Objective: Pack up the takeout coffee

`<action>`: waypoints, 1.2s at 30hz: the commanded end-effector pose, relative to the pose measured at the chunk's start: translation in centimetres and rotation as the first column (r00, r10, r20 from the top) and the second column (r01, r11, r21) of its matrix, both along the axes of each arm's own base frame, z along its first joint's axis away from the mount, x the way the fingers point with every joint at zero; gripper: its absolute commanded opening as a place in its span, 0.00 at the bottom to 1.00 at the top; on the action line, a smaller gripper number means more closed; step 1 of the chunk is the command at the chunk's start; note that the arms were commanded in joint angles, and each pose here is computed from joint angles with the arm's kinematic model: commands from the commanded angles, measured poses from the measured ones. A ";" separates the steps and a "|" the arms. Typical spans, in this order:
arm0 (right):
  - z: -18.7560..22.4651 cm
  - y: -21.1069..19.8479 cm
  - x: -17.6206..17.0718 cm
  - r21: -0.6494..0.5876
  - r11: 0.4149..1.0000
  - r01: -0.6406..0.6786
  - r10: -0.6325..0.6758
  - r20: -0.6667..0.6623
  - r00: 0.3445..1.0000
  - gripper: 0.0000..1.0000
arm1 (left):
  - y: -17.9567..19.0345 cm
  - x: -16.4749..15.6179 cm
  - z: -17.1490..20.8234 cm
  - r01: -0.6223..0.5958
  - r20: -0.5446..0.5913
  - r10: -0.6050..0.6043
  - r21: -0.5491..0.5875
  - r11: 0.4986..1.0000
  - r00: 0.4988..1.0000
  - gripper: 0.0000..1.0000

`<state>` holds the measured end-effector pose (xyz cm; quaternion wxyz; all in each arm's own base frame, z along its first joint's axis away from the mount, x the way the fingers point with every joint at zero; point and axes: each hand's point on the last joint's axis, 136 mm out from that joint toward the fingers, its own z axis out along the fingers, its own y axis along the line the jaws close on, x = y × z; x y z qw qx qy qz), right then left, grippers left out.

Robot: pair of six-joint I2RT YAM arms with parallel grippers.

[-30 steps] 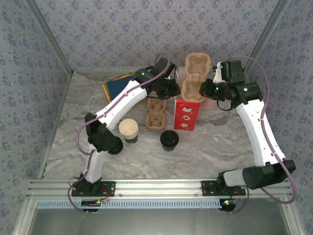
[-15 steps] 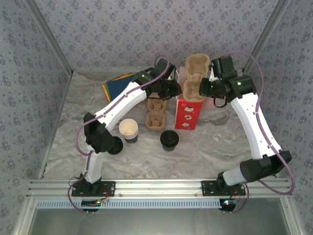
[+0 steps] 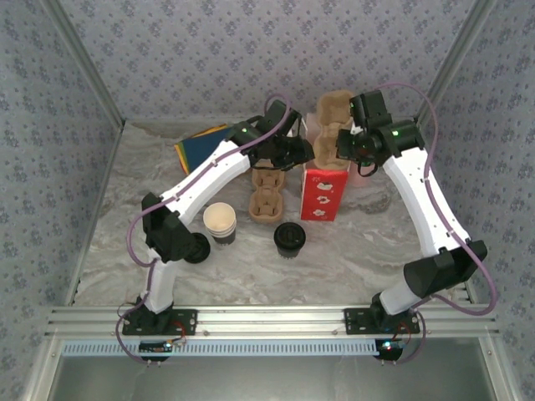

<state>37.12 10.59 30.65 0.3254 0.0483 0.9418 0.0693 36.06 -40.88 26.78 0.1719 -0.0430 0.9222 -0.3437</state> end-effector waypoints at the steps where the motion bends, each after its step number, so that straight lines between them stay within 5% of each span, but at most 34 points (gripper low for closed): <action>1: 0.3 -0.1 -0.1 -0.037 0.999 -0.008 0.008 0.007 1.000 0.14 | 0.8 -0.2 4.7 0.005 0.086 0.000 -0.061 0.998 0.996 0.43; 6: -0.1 0.1 -0.3 -0.054 0.998 -0.021 0.020 -0.012 1.000 0.14 | 1.6 0.7 5.1 -0.005 0.099 0.010 -0.052 0.999 0.995 0.54; 23: -1.1 0.4 -1.8 -0.174 0.985 -0.024 0.013 -0.062 0.998 0.14 | 3.3 3.8 7.7 -0.043 0.206 0.055 -0.060 0.997 0.977 0.54; 36: -1.8 0.3 -2.2 -0.262 0.964 -0.045 0.022 -0.091 0.996 0.14 | 3.7 5.5 6.8 -0.071 0.215 0.078 -0.039 0.997 0.973 0.08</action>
